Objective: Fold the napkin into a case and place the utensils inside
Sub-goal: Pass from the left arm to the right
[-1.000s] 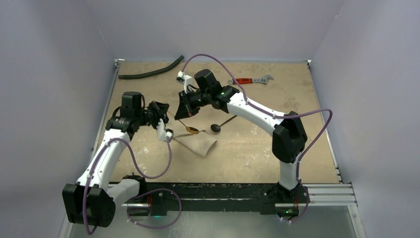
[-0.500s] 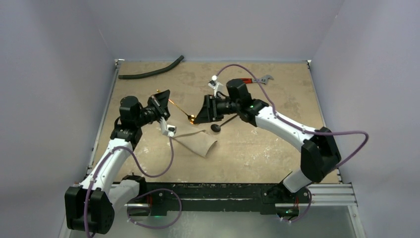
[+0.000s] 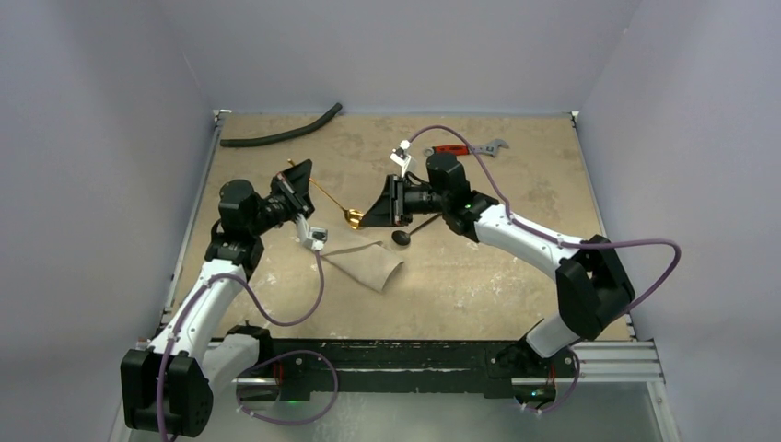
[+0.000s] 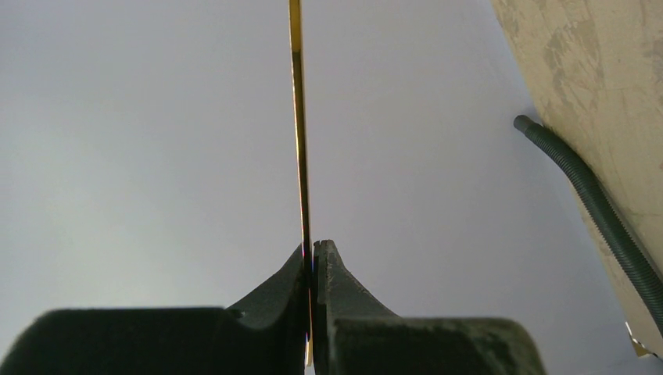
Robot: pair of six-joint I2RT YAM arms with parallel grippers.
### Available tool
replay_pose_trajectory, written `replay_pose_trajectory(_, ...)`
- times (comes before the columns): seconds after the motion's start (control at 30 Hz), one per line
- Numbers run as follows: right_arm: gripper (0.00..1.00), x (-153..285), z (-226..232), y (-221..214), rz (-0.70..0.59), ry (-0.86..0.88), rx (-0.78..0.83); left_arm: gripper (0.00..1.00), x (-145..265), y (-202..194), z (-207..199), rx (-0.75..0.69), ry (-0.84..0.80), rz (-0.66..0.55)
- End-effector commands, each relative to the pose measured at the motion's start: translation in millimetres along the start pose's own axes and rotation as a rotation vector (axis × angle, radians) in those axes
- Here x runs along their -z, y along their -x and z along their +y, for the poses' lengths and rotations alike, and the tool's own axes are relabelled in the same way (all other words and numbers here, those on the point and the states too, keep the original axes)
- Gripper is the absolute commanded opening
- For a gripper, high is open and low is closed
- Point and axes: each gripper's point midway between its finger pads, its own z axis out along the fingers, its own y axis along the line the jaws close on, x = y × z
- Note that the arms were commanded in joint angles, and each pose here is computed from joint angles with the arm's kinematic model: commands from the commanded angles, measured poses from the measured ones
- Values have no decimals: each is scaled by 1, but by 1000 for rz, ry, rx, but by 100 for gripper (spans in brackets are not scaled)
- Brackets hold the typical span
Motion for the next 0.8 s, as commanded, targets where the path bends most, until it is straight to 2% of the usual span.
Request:
replay_pose_trajectory(0.0,32,-6,21,17,-51,70,33,0,2,4,2,-9,24,0)
replay_pose_trajectory(0.1,41,-9,11,16,-55,44,18,0,2,4,2,-6,23,4)
replay_pose_trajectory(0.17,43,-10,7,16,-57,32,13,0,2,3,1,-2,20,7)
replay_pose_trajectory(0.23,33,-10,9,18,-70,41,12,0,1,2,0,0,15,11)
replay_pose_trajectory(0.33,0,-9,11,23,-96,42,5,0,0,0,-2,23,7,20)
replay_pose_trajectory(0.43,0,-8,6,19,-93,28,-6,0,-3,-2,-12,134,-37,29)
replay_pose_trajectory(0.6,0,5,-9,1,-72,-67,-6,33,-2,15,-68,613,-345,-8)
replay_pose_trajectory(0.7,0,18,-16,-14,-55,-117,-12,44,5,28,-94,833,-447,30)
replay_pose_trajectory(0.77,0,26,-20,-23,-44,-144,-18,59,10,38,-101,980,-494,45)
